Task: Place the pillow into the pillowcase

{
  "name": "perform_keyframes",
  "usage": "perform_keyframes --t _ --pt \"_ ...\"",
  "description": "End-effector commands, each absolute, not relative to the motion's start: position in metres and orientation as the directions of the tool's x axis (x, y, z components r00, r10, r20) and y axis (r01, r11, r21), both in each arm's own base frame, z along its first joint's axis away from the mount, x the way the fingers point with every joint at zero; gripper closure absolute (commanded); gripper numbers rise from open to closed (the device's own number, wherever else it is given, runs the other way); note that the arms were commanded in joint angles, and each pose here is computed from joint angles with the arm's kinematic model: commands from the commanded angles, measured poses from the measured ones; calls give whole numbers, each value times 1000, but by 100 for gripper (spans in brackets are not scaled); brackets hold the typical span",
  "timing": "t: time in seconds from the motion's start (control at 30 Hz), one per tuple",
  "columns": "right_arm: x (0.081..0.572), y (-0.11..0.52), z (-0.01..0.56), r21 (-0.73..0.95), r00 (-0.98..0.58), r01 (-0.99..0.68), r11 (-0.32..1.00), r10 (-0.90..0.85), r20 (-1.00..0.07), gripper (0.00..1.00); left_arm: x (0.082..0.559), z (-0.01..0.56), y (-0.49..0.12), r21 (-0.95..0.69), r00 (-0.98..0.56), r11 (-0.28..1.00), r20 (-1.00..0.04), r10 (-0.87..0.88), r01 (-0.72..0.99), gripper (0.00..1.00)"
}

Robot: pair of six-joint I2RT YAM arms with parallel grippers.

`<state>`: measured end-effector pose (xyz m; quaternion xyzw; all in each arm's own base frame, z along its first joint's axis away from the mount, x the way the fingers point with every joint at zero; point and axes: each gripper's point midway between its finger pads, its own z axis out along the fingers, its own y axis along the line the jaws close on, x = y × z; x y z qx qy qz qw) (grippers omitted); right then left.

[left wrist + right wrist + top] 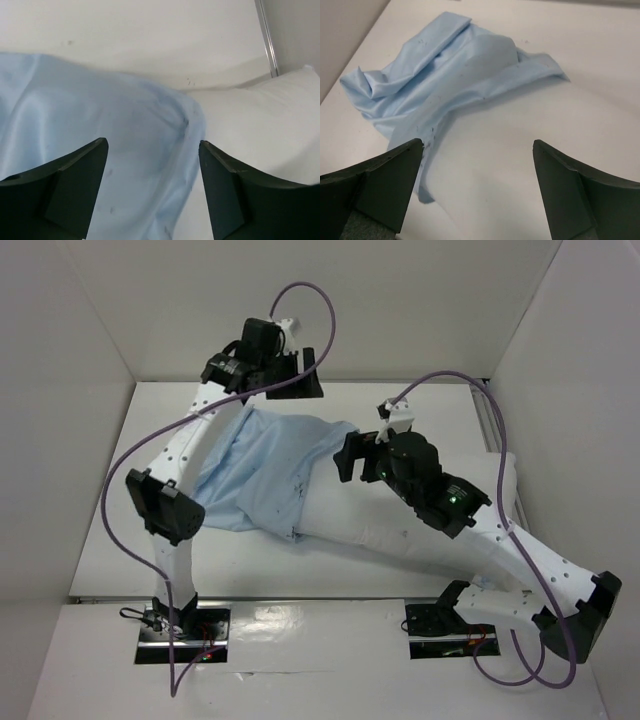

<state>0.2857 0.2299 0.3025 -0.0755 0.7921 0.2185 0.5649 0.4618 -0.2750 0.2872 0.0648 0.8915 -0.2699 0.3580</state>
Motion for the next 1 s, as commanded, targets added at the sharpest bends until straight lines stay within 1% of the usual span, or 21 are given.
perform_keyframes --t 0.0,0.03,0.07,0.13,0.17,0.2,0.27,0.3,0.37,0.4,0.47,0.5,0.53,0.57,0.6,0.67,0.77,0.83,0.97 --pt "267 207 279 237 -459 -297 925 80 -885 1 424 349 -235 -358 -627 888 -771 -106 290 16" --pt "262 200 274 226 -479 -277 934 69 -875 1 399 338 -223 -346 -651 905 -751 -108 248 29" --pt "260 199 271 232 -492 -267 935 74 -867 1 384 330 -220 -343 -662 910 -741 -111 232 36" --pt "257 191 265 217 -503 -241 946 69 -861 1 353 315 -220 -361 -683 906 -720 -122 219 41" --pt "256 190 268 232 -501 -237 944 86 -861 1 339 306 -219 -391 -696 904 -697 -170 171 41" --pt "254 188 261 221 -515 -233 947 73 -854 1 302 285 -220 -397 -728 901 -668 -154 173 39" --pt "253 187 259 216 -520 -231 949 67 -851 1 268 267 -233 -440 -749 886 -635 -190 148 32" --pt "254 187 259 222 -525 -232 947 70 -848 1 247 246 -227 -439 -770 888 -611 -186 134 27" --pt "251 191 254 227 -547 -252 941 55 -835 1 227 228 -234 -446 -791 886 -584 -182 125 21" --pt "250 194 246 208 -572 -261 943 23 -820 1 211 209 -241 -426 -813 896 -561 -157 121 19" --pt "250 197 240 194 -602 -264 945 -4 -799 1 202 192 -245 -396 -821 912 -551 -146 104 17" --pt "247 197 225 173 -642 -266 948 -40 -766 0 195 184 -248 -379 -827 922 -542 -150 81 16" --pt "246 199 226 174 -649 -271 947 -46 -759 0 191 165 -244 -336 -840 940 -525 -137 57 16" --pt "246 199 226 174 -649 -271 947 -46 -759 0 192 159 -241 -325 -840 945 -520 -154 28 16" --pt "244 197 224 169 -656 -269 948 -52 -753 0 193 153 -237 -312 -837 950 -520 -171 0 17" --pt "242 196 222 176 -658 -263 949 -44 -752 0 196 146 -237 -303 -831 953 -528 -173 -5 17" --pt "241 189 222 159 -659 -250 955 -48 -751 0 202 138 -239 -287 -824 958 -540 -174 -14 19" --pt "240 186 220 145 -664 -242 959 -54 -746 0 209 130 -234 -247 -812 968 -555 -179 -44 22" --pt "235 177 219 113 -677 -225 968 -72 -732 0 218 117 -229 -194 -803 978 -570 -174 -74 25"
